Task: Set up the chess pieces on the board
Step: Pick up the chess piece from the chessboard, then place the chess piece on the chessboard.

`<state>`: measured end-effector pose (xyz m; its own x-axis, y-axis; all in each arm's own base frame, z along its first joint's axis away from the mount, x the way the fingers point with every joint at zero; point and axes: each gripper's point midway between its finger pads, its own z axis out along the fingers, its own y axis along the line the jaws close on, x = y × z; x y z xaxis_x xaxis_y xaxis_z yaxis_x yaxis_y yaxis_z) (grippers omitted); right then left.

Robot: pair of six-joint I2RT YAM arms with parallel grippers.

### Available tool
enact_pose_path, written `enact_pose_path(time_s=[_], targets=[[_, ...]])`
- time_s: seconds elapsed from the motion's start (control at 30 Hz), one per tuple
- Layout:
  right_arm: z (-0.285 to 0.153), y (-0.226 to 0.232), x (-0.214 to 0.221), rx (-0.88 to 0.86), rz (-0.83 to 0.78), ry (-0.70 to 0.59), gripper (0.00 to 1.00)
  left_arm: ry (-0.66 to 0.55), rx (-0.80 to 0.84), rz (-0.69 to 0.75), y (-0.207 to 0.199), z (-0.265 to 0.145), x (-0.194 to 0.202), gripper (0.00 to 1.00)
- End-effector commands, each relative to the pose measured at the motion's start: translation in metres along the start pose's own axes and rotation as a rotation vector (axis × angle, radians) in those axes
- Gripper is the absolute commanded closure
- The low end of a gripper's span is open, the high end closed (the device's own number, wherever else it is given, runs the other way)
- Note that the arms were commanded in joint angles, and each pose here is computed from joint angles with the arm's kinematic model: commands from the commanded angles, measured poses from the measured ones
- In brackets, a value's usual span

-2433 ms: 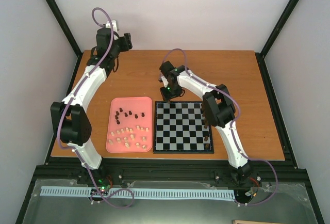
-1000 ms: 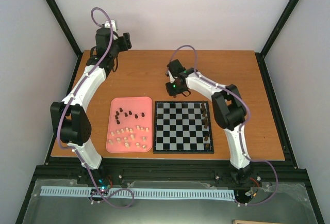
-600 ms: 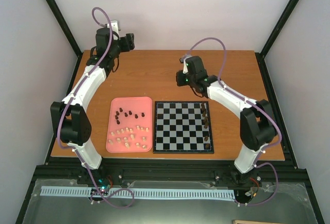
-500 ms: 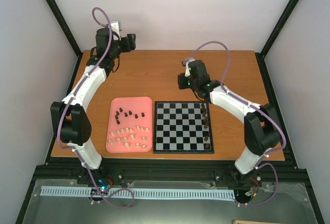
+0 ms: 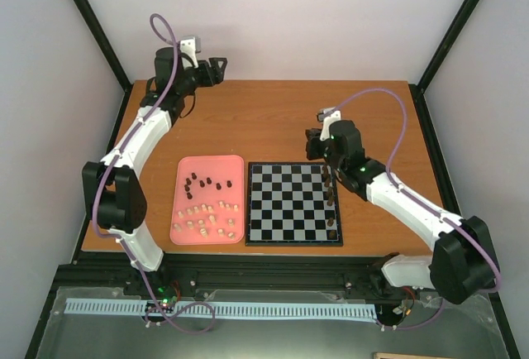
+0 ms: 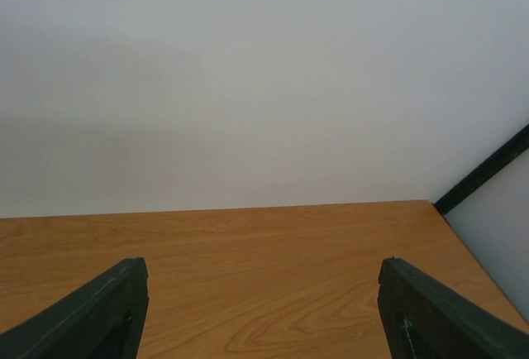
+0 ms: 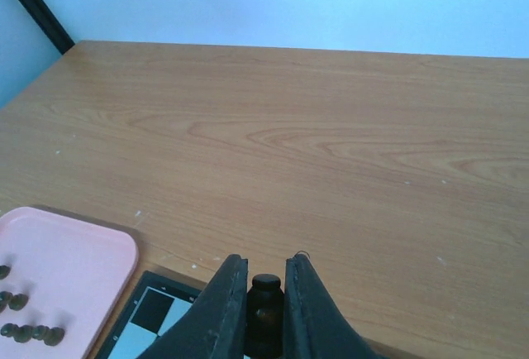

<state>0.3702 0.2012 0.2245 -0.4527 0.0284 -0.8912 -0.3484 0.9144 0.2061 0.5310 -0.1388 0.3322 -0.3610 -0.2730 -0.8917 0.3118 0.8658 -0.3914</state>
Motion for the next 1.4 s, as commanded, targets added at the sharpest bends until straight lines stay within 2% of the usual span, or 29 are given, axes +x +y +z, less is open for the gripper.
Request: enact_pose_path(time_s=[0.0,0.13,0.27,0.37,0.53,0.67,0.77,0.9,1.0,1.1,1.37], targets=[[-0.015,-0.011,-0.001,0.043,0.009,-0.033,0.97,0.033,0.144,-0.012,-0.019,0.016,0.018,0.23],[-0.034,-0.004,-0.027,0.008,0.022,-0.113,0.97,0.104,0.390,-0.008,-0.061,0.029,0.043,0.25],[-0.057,0.003,-0.053,-0.038,0.045,-0.194,0.97,0.147,0.674,-0.030,-0.108,0.019,0.050,0.29],[-0.073,0.007,-0.069,-0.066,0.055,-0.246,0.97,0.179,0.763,-0.047,-0.125,0.015,0.059,0.29],[-0.082,0.017,-0.079,-0.122,0.053,-0.255,0.97,0.243,0.941,-0.093,-0.155,0.007,0.075,0.33],[-0.081,0.017,-0.078,-0.122,0.040,-0.253,0.97,0.277,0.962,-0.092,-0.172,0.008,0.087,0.34],[-0.070,0.005,-0.069,-0.055,0.043,-0.228,0.97,0.306,0.927,-0.083,-0.178,0.005,0.090,0.34],[-0.056,0.016,-0.055,-0.130,0.054,-0.173,0.97,0.308,0.819,0.073,-0.174,-0.010,0.094,0.34],[-0.055,0.015,-0.056,-0.127,0.053,-0.192,0.97,0.336,0.810,0.126,-0.173,-0.020,0.103,0.34],[-0.055,0.016,-0.064,-0.125,0.032,-0.221,0.97,0.378,0.848,0.108,-0.180,-0.025,0.116,0.37],[-0.051,0.031,-0.081,-0.218,0.052,-0.316,0.97,0.430,0.875,0.092,-0.198,-0.039,0.157,0.38]])
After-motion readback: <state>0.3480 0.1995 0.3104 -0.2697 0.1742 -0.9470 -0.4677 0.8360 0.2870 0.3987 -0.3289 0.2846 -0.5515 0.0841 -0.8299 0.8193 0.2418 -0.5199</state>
